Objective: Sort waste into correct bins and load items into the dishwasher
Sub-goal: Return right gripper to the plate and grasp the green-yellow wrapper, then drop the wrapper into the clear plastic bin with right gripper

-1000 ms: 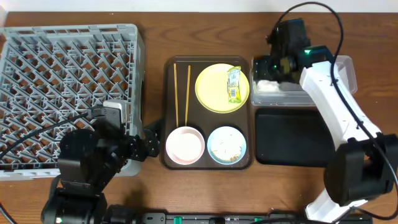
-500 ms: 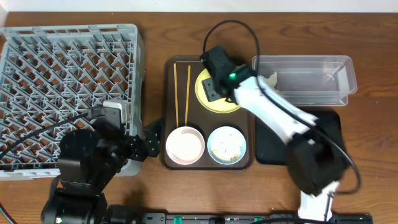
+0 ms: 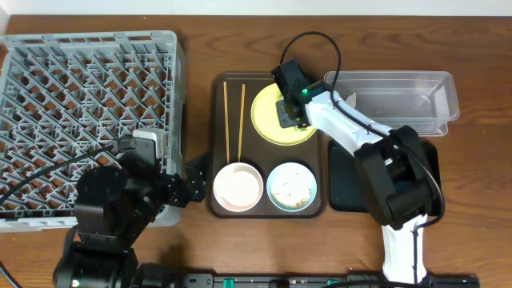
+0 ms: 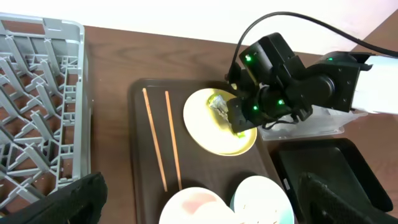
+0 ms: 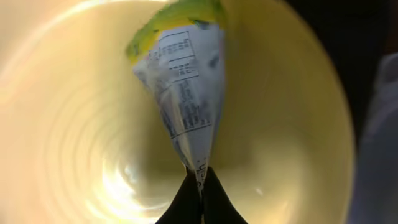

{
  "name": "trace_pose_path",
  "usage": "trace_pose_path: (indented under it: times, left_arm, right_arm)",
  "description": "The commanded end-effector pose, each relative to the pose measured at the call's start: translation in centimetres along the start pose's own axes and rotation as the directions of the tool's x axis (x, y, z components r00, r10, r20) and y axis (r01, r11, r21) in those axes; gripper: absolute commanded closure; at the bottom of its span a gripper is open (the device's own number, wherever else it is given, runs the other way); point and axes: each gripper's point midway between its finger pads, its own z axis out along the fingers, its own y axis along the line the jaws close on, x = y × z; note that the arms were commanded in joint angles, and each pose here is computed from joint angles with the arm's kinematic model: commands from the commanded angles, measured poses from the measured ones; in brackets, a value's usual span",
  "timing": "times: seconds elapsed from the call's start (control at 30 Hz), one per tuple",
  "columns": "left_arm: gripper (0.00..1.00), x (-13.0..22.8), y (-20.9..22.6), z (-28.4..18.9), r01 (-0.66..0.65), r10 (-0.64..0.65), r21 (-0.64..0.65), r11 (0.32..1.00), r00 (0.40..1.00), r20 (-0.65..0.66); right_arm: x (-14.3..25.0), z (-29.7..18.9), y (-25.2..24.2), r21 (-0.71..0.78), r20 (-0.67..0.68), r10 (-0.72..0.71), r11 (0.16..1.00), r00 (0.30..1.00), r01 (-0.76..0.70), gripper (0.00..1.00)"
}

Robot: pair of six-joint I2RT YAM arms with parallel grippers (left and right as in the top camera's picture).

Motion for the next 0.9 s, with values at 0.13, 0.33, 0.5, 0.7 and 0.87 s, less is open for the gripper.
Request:
trace_pose_path:
  times: [0.13,0.33,0.5,0.7,0.87]
  left_arm:
    - [0.02,-0.9,-0.6,-0.7,0.005,-0.006,0.016,1.000,1.000,0.027]
    - [0.02,-0.9,-0.6,-0.7,0.005,-0.006,0.017,1.000,1.000,0.027]
    - [0.02,-0.9,-0.6,-0.7,0.005,-0.006,0.016,1.000,1.000,0.027]
    - [0.02,-0.9,-0.6,-0.7,0.005,-0.006,0.016,1.000,1.000,0.027]
    - [0.02,-0.9,-0.6,-0.7,0.005,-0.006,0.017,1.000,1.000,0.027]
  right_arm:
    - [-5.3,-10.5,-0.1,-0.130,0.210,0.050,0.991,0.976,-0.023,0.99]
    - [-6.0,-14.2,-8.1,-0.033,0.245,0.150,0.989,0.958,-0.146,0.99]
    - [-1.0,-11.8,-11.5,-0.035,0.009,0.223,0.974,0.975,-0.222,0.99]
    - [-0.4,-11.1,-14.6,-0.029,-0.024,0.258,0.966,0.966,-0.259,0.43]
    - [-0.6,-13.1,-11.7,-0.189,-0.035,0.245,0.950,0.969,-0.247,0.42]
